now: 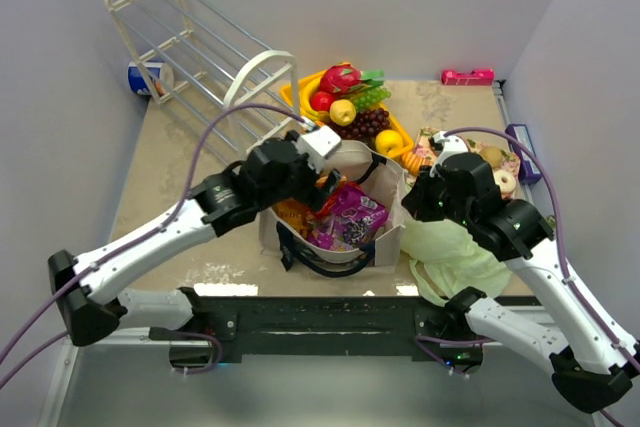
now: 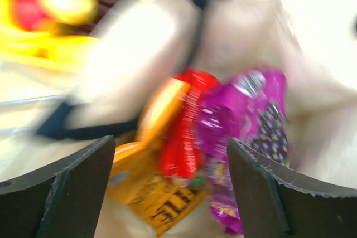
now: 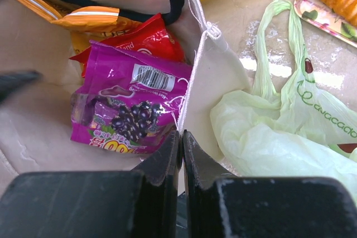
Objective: Place the mixed food into the grocery bags and tie them
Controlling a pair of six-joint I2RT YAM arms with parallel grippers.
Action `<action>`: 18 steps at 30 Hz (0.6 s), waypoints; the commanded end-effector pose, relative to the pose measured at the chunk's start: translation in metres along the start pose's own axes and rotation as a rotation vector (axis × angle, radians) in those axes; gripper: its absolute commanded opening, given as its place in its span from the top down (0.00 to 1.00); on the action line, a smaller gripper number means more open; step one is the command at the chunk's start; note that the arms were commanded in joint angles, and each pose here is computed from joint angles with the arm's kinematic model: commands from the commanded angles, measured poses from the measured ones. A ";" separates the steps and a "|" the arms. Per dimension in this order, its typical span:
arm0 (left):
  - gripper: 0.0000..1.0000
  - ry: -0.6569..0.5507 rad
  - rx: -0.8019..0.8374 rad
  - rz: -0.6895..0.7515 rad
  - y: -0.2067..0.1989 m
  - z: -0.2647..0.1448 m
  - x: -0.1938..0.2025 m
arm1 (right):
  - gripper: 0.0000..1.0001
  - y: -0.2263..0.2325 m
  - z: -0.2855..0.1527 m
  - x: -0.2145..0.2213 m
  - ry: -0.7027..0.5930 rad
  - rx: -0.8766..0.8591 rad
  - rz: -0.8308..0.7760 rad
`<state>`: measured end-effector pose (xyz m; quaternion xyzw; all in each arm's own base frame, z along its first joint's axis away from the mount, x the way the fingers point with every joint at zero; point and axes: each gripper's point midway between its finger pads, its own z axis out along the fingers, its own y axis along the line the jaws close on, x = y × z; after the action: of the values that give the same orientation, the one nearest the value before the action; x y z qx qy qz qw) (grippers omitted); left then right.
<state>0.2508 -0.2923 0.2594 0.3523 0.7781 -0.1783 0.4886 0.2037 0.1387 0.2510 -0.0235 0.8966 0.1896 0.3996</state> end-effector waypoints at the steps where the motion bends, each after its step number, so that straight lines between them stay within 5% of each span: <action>1: 0.11 -0.094 -0.280 -0.142 0.055 -0.064 -0.035 | 0.91 0.002 -0.006 -0.012 -0.053 -0.007 0.000; 10: 0.05 0.165 -0.335 -0.307 0.076 -0.067 0.058 | 0.89 0.009 -0.001 -0.011 -0.045 -0.041 0.002; 13: 0.12 0.164 -0.297 -0.343 0.071 -0.059 0.075 | 0.89 0.015 0.000 -0.008 -0.028 -0.077 -0.001; 17: 0.87 0.065 -0.312 -0.416 0.072 -0.060 0.071 | 0.96 0.032 0.003 -0.005 -0.011 -0.168 0.005; 18: 0.96 0.046 -0.330 -0.437 0.075 -0.063 0.071 | 0.99 0.037 0.001 -0.004 -0.007 -0.196 0.013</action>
<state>0.2419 -0.1741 0.2038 0.1525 0.8900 -0.0959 0.4189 0.2033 0.1518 0.2542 -0.0362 0.8896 0.2219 0.3976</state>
